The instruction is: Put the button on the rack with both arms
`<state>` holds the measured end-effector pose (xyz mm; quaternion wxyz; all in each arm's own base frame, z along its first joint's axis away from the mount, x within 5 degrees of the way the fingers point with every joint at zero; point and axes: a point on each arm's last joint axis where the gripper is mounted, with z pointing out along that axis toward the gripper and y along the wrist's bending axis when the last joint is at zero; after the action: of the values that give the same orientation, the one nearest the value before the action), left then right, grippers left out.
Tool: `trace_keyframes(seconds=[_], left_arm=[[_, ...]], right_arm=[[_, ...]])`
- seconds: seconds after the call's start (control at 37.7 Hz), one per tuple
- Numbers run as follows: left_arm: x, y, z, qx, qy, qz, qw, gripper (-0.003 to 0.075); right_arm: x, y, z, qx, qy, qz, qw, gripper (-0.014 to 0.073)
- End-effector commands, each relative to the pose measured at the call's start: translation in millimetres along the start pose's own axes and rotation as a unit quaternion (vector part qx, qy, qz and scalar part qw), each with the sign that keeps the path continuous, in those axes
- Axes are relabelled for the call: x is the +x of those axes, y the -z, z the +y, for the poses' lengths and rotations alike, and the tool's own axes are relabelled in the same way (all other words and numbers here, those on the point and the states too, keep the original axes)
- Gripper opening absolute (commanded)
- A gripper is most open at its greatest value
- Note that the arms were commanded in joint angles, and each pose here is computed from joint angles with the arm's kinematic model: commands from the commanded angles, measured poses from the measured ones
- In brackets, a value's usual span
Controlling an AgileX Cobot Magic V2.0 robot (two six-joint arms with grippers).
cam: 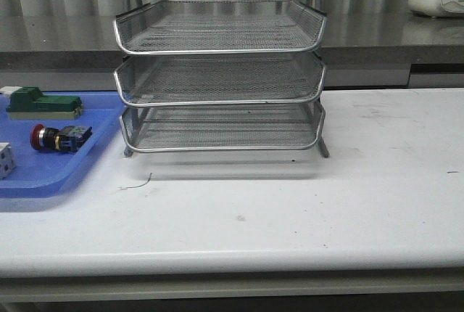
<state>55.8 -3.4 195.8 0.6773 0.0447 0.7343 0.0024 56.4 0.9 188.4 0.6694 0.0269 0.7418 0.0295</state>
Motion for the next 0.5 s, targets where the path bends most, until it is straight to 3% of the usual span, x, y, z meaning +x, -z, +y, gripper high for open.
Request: trace_keyframes(seconds=[0.0,0.08,0.24,0.4,0.48], left_arm=[[-9,2,1,-0.006,0.007,-0.068,0.998,-0.0019],[-17,3,2,-0.010,0.007,-0.111,0.994,-0.0019],[-44,13,4,-0.021,0.007,-0.233,0.972,-0.0019],[-77,22,6,-0.020,0.006,-0.239,0.971,-0.0019],[-95,22,7,-0.018,-0.008,-0.203,0.979,-0.0019]], right_arm=[[-12,2,0,0.003,0.002,-0.061,0.998,-0.0109],[-16,3,0,0.002,0.001,-0.070,0.998,-0.0109],[-39,10,2,0.000,0.007,-0.100,0.995,-0.0109],[-70,21,5,-0.003,0.009,-0.105,0.994,-0.0109],[-86,23,7,-0.004,0.008,-0.081,0.997,-0.0109]])
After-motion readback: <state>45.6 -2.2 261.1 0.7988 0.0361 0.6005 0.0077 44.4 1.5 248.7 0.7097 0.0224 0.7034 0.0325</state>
